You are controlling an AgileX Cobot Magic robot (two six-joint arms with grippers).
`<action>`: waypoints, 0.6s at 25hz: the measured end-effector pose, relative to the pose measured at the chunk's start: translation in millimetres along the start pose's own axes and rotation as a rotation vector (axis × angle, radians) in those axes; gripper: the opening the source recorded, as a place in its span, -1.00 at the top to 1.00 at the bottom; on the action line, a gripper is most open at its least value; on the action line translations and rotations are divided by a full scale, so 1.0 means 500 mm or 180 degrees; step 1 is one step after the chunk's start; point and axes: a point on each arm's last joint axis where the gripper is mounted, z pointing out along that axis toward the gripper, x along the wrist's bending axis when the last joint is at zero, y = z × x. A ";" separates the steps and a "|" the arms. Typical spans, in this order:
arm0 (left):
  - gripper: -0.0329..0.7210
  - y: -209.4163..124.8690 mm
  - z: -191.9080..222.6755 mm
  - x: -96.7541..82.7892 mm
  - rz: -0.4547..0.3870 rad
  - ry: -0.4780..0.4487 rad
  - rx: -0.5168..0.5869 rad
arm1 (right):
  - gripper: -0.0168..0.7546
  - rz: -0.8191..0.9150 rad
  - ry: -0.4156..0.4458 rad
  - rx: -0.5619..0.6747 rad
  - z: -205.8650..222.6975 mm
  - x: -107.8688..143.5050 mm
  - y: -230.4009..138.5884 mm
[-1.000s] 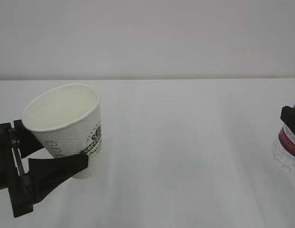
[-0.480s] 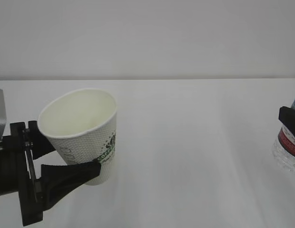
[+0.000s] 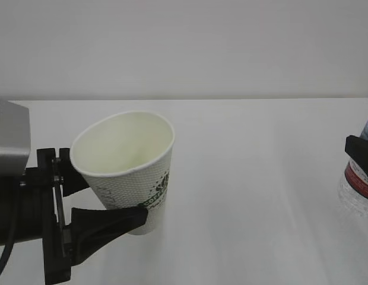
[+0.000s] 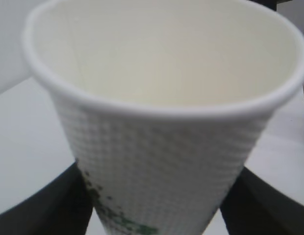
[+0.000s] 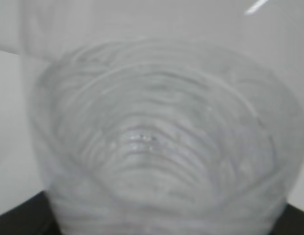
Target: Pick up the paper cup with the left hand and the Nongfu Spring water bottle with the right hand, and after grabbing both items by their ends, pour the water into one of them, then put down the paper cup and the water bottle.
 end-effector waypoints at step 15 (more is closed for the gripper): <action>-0.53 -0.017 0.052 0.025 -0.0009 -0.0235 0.0255 | -0.29 0.0003 0.0006 0.0001 0.000 0.000 0.000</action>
